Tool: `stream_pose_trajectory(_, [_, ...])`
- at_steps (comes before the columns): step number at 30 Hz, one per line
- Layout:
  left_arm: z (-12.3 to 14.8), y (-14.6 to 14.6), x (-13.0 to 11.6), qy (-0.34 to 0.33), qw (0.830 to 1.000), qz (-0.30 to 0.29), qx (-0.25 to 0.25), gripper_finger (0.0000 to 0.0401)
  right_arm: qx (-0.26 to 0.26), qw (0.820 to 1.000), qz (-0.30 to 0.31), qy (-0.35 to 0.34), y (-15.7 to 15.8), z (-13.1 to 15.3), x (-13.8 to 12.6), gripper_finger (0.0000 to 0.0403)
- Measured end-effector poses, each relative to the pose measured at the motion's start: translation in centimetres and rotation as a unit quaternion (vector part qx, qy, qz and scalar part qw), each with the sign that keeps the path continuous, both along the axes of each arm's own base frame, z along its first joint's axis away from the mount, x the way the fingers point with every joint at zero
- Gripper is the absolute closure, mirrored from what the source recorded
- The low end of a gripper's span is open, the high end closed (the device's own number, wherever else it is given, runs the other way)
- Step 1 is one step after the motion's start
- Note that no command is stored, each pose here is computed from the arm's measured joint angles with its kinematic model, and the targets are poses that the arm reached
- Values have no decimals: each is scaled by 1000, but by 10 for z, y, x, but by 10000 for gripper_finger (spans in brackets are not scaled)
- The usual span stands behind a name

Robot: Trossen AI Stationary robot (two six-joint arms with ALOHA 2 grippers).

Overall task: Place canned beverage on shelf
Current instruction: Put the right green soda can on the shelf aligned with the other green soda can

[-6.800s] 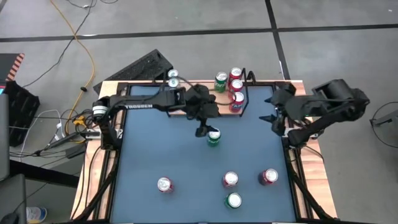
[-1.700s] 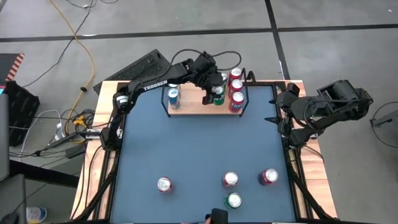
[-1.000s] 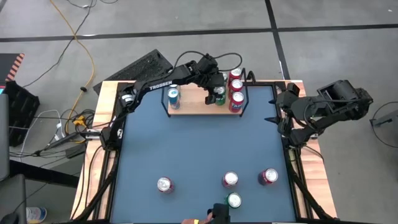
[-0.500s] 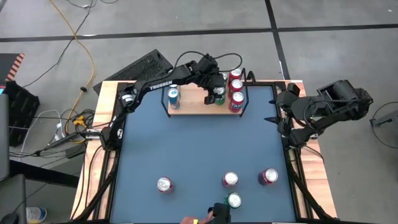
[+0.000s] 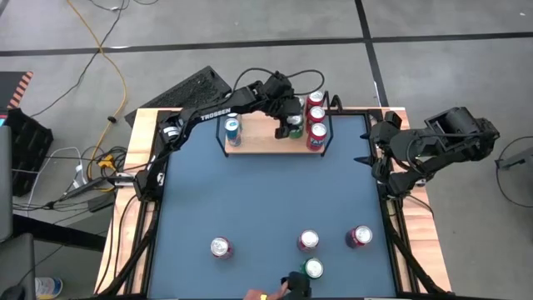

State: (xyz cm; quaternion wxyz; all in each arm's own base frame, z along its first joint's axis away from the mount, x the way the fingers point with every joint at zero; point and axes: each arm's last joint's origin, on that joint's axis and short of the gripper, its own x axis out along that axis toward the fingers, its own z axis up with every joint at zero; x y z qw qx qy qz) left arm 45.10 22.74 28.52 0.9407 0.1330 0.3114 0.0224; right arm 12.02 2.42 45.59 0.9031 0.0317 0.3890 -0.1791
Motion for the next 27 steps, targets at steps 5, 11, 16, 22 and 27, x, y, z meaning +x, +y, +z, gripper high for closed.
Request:
stream_pose_trajectory(5, [1, -1, 1, -3, 1000, -1, 2, 113, 0, 1000, 0, 0, 0, 0, 0, 92])
stream_pose_trajectory(11, [1, -2, 1, -4, 1000, -4, 4, 108, 0, 1000, 0, 0, 0, 0, 0, 92])
stream_pose_trajectory(16, [3, -2, 2, -9, 1000, 0, 13, 85, 0, 1000, 1, 0, 0, 0, 0, 92])
stream_pose_trajectory(22, [3, -5, 3, 1, 999, 17, 30, 74, 2, 1000, 2, 1, 0, 0, 0, 92])
stream_pose_trajectory(27, [8, -8, 6, -7, 998, 38, 56, 74, 2, 1000, 2, 1, 0, 0, 0, 92])
